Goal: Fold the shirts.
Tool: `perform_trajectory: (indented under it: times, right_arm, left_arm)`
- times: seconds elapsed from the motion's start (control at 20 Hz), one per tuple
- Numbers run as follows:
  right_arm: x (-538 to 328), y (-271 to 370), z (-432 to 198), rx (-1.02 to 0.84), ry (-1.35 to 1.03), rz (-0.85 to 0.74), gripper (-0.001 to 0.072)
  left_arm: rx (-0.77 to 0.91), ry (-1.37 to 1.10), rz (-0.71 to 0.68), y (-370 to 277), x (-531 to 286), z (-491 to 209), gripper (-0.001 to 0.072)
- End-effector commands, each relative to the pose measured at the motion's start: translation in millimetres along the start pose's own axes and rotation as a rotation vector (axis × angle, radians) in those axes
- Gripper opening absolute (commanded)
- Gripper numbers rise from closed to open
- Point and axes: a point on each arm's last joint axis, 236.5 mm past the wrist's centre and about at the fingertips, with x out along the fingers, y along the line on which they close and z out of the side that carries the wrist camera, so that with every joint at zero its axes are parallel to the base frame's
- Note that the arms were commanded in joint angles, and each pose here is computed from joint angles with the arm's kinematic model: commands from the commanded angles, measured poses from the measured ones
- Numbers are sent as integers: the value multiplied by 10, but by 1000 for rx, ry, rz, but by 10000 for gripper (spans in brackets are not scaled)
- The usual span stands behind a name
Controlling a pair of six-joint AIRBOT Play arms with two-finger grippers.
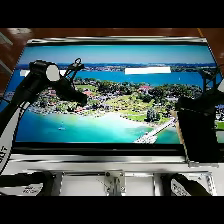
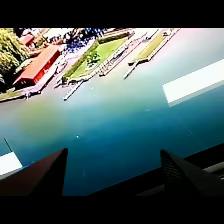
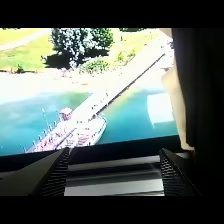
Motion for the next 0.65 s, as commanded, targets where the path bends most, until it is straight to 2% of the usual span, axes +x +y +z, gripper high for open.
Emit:
perform_trajectory:
  times: [0.0, 0.6]
  right_arm:
    - [50, 89, -32, -15, 25, 10, 687]
    - [50, 89, -32, -15, 25, 10, 687]
  left_arm:
    - [-6, 2, 6, 23, 19, 3, 657]
    - [-20, -32, 14, 144, 8, 80, 657]
